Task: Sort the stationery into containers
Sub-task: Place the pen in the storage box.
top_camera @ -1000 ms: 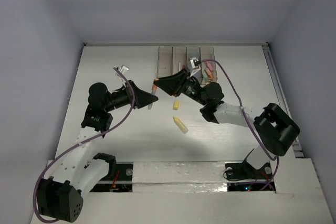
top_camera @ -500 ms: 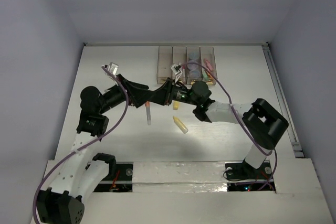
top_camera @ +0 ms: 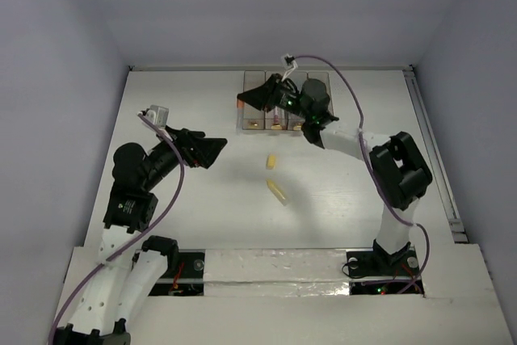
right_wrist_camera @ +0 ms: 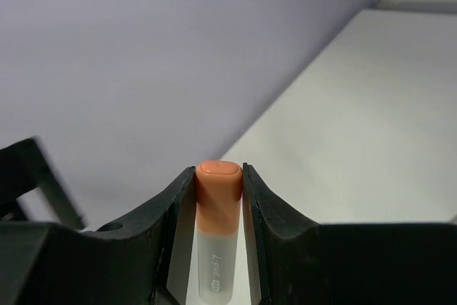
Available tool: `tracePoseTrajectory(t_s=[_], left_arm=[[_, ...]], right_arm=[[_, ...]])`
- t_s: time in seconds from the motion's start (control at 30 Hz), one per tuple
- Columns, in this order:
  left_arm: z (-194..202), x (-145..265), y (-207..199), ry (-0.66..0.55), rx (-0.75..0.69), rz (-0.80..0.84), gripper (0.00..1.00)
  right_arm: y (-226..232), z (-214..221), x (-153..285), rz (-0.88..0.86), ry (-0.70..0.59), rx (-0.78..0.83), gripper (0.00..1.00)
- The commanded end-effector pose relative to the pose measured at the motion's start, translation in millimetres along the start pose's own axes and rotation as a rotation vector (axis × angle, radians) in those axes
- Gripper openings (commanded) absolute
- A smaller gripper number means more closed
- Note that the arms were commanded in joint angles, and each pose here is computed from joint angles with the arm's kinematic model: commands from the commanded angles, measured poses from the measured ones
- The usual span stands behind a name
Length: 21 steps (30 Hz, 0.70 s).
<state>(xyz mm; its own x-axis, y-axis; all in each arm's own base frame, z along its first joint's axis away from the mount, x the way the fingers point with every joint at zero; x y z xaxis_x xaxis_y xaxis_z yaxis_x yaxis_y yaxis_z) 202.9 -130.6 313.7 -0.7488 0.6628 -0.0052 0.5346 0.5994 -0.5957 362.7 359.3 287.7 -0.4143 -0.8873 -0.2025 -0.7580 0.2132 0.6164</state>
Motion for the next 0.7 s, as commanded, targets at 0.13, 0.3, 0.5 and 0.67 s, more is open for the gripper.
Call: tracePoseTrajectory(t_s=[0.13,0.3,0.5,0.67], left_arm=[[26,-7,35,0.03,0.056,-0.113,0.99],[37,-10,35,0.056,0.083,-0.075,0.99],[40,-8,33,0.043,0.097,-0.062,0.99],[54,-9,36,0.076,0.137,-0.055,0.91]], right_arm=[[-108,-22,-21,0.323,0.066,0.175,0.0],[-153,-35,-33,0.401,0.091,0.188,0.0],[-202,-17,-35,0.515,0.134,0.191,0.0],[-221,-19,-39,0.552,0.158,0.194,0.14]])
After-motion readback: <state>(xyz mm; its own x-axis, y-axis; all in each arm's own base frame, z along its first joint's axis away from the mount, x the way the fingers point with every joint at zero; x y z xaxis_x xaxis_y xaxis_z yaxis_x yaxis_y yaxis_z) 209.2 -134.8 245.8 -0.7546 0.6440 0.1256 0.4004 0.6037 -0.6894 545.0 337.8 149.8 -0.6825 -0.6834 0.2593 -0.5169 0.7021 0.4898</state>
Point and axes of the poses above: each gripper's point midway between its finger pads, its own x axis back along the fingers, its own y axis along the line the jaws close on, z = x × y, the point moved 4 cm from there along x, back along the fingers, and after that the axes turned 5 degrees about x, right-handed, at the moved point
